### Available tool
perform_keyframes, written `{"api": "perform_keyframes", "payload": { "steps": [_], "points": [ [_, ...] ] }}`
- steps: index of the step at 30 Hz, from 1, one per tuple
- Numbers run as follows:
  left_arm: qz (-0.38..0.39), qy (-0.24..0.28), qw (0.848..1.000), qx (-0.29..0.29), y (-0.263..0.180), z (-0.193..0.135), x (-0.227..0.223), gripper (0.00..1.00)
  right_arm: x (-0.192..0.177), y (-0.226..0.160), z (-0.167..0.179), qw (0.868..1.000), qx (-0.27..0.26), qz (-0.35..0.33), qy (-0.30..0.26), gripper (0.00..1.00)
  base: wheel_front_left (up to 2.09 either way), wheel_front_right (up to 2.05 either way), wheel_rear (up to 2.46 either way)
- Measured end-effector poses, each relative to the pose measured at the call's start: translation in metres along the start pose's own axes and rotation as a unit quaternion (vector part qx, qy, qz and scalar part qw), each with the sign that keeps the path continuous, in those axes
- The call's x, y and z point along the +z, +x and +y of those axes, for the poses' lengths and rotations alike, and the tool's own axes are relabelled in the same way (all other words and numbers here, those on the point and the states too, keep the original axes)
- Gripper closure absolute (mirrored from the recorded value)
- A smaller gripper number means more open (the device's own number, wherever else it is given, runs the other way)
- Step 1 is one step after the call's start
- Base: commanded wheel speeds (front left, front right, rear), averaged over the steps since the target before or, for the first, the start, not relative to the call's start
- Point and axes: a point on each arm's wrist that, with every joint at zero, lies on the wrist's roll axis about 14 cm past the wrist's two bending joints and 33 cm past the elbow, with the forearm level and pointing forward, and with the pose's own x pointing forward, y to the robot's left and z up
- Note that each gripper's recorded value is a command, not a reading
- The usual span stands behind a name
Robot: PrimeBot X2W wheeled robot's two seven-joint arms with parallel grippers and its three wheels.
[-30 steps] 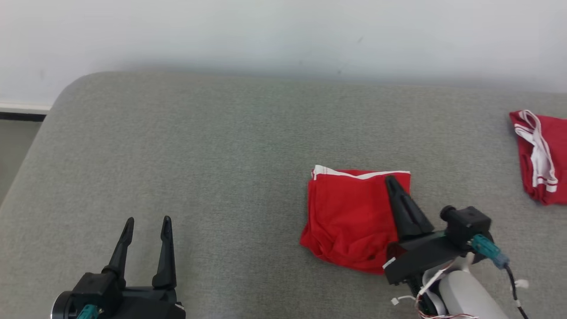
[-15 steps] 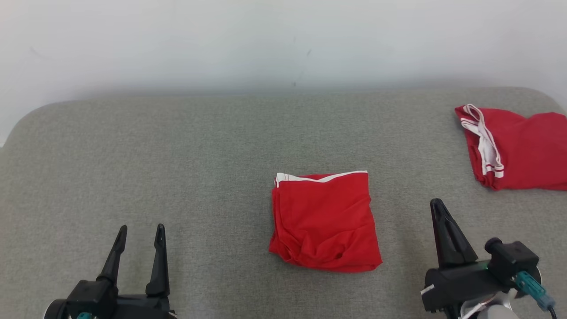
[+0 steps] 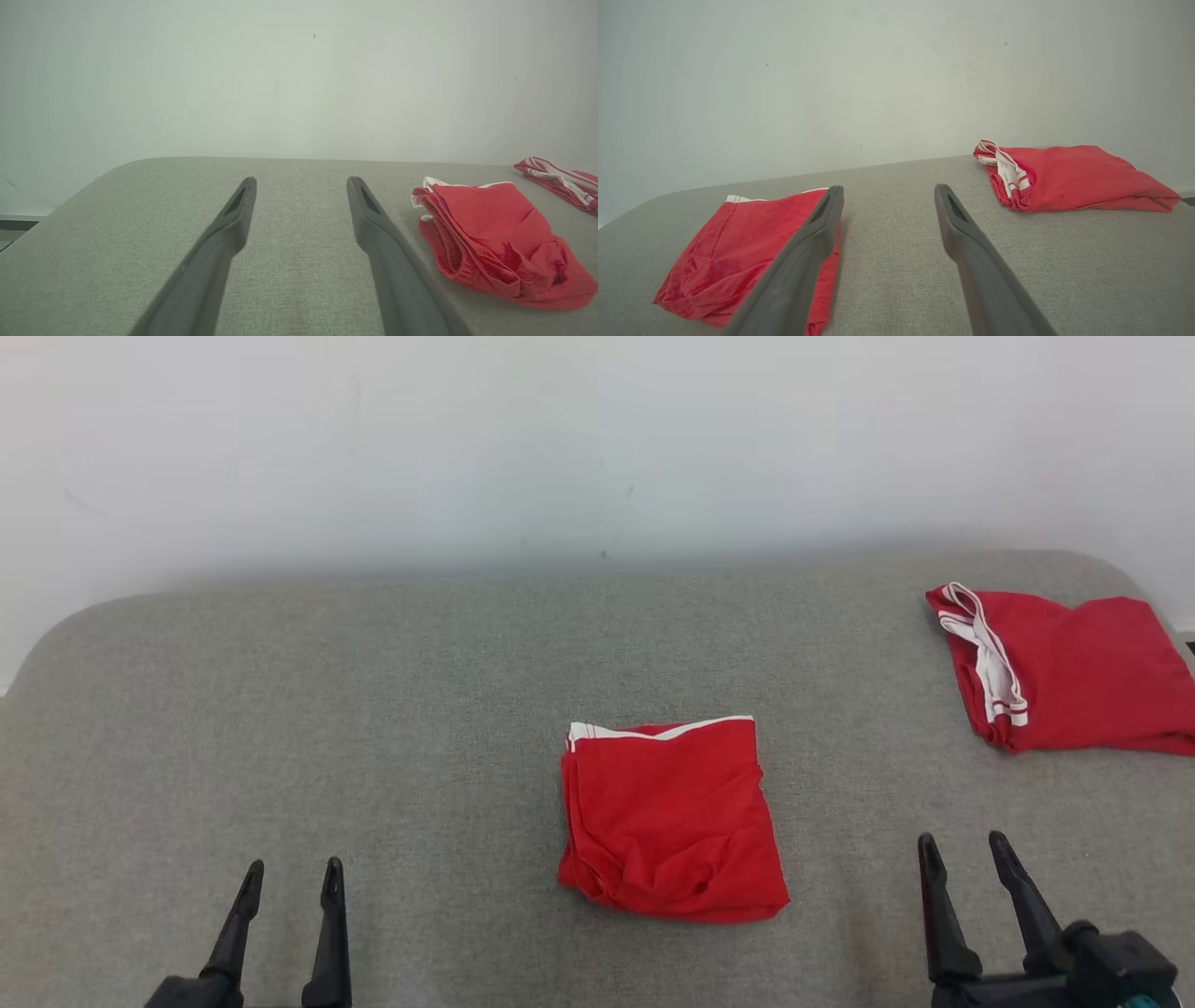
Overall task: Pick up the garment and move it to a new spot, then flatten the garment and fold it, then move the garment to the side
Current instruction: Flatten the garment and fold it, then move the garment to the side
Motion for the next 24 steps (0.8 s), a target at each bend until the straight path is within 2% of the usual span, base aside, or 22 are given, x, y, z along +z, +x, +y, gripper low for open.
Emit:
{"api": "perform_keyframes", "payload": {
  "steps": [9,24],
  "points": [
    [0.007,0.0,1.0,-0.003,-0.01,0.0,-0.003,0.0,-0.012,-0.017,-0.008,1.0,-0.015,0.021,-0.002,0.0,0.0,0.0,0.0],
    [0.014,-0.002,1.0,-0.009,-0.016,0.0,-0.006,0.0,-0.019,-0.016,-0.004,0.999,-0.01,0.035,-0.001,0.0,0.0,0.0,0.0]
  ]
}}
